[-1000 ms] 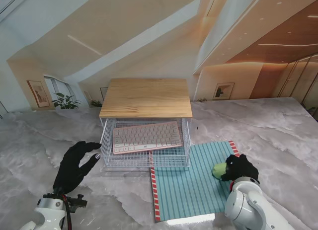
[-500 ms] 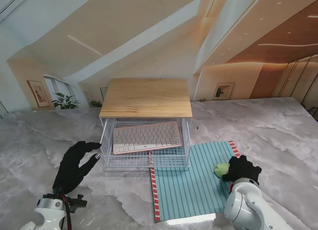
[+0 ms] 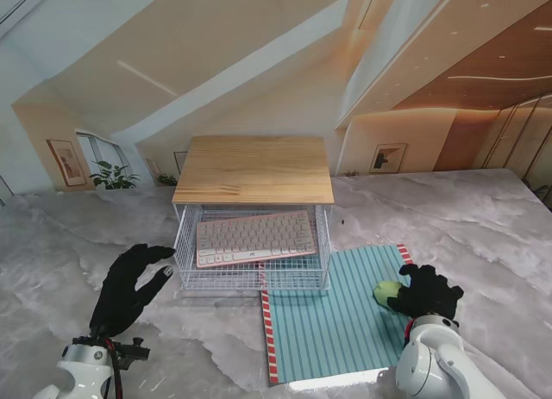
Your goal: Unroll the mouse pad and set up the keyboard and mouse from the tabletop organizer
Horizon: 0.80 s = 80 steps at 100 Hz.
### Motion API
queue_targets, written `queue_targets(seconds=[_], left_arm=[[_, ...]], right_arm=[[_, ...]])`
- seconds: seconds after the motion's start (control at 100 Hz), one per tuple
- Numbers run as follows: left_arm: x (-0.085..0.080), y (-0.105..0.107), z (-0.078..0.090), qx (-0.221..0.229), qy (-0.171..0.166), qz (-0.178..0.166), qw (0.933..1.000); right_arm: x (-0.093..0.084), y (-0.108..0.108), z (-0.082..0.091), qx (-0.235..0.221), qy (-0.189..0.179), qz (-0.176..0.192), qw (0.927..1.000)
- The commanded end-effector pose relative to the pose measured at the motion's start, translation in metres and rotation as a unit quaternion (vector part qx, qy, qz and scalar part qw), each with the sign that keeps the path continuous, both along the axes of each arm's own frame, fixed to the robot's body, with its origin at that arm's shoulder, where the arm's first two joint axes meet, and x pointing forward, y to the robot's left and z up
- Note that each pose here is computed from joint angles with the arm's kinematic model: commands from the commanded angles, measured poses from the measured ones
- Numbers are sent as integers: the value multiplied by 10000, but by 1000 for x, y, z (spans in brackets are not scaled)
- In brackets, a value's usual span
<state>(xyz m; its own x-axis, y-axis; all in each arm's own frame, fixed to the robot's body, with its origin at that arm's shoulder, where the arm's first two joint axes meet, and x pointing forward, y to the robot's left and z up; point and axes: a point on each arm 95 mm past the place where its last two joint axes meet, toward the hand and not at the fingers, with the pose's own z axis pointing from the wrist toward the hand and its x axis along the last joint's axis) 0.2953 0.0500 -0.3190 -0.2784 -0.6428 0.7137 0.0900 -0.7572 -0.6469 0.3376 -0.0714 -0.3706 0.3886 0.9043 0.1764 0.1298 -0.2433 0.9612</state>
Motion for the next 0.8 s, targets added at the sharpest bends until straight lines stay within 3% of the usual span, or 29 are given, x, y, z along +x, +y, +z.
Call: queue_targets(seconds=[0.0,0.2,0.37,0.63,0.79], left_arm=[[-1,-4,3,-10,-29,-94,10000],[0,-5,11,26,-118,-157,9998],[2,-7,15,54,-137,-214,9997],[4,-12,23,305,-51,-276,9991],[5,-14,26,362,-16,-267,9990]], right_arm=[[-4,8,4,87,-68,119,9999],[-8,14,25,183,-670,328,9970],[-7,23,48,207,-1278,720,9890],[0,53,85,330,-2186,1498,9637],[10,80,105,585,-2503,2004,9454]])
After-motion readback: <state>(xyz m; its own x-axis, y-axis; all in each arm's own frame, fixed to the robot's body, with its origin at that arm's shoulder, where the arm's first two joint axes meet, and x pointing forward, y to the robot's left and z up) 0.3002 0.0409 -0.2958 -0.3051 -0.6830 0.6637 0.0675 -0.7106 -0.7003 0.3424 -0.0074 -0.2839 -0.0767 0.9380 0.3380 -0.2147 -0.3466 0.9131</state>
